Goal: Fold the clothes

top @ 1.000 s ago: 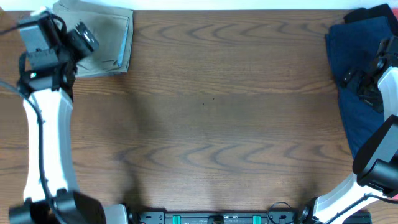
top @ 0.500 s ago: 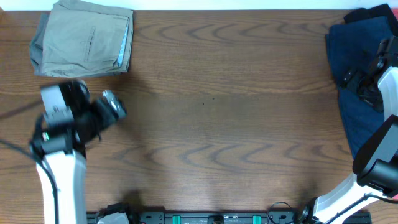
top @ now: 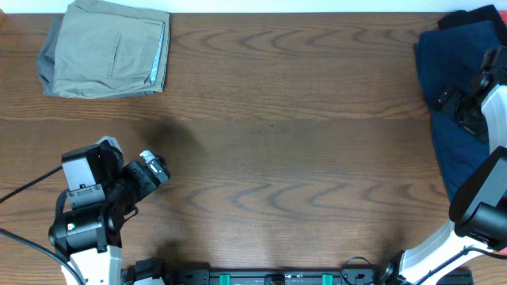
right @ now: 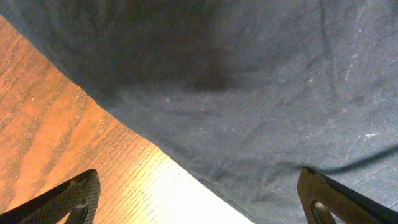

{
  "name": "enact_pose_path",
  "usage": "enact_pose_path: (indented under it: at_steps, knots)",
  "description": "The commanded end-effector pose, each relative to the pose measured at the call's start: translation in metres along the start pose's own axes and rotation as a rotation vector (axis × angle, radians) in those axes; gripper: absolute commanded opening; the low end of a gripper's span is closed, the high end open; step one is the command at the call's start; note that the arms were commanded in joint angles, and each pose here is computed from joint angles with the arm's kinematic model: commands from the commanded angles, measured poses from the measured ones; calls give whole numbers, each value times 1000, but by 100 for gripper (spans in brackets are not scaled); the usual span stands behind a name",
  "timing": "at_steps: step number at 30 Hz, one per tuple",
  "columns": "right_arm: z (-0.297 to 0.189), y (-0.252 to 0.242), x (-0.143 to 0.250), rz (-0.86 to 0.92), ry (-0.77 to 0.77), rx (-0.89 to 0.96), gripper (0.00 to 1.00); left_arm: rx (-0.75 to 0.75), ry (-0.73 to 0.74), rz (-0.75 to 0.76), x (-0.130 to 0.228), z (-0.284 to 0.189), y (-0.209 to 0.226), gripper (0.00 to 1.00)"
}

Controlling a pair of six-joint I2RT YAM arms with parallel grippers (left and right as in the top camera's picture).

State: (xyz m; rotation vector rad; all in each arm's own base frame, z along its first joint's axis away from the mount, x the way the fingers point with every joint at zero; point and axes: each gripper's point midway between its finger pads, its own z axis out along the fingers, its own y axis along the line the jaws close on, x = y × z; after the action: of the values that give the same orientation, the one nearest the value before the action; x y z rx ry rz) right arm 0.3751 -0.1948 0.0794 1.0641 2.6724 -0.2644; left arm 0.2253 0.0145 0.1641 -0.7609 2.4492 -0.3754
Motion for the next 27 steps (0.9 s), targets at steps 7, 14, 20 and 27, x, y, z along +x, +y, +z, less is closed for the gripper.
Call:
enact_pose_path:
  at_steps: [7,14,20,27]
  knots:
    - [-2,-4,-5,21,-12,6,99,-7,29,31,6,4,1,98]
    - [-2,-4,-5,21,-12,6,99,-65,13,109,8,9,3,98]
    - [-2,-4,-5,21,-12,6,99,22,-102,300,6,26,-37,98]
    - [-2,-4,-5,21,-12,6,99,148,-272,423,11,30,-72,98]
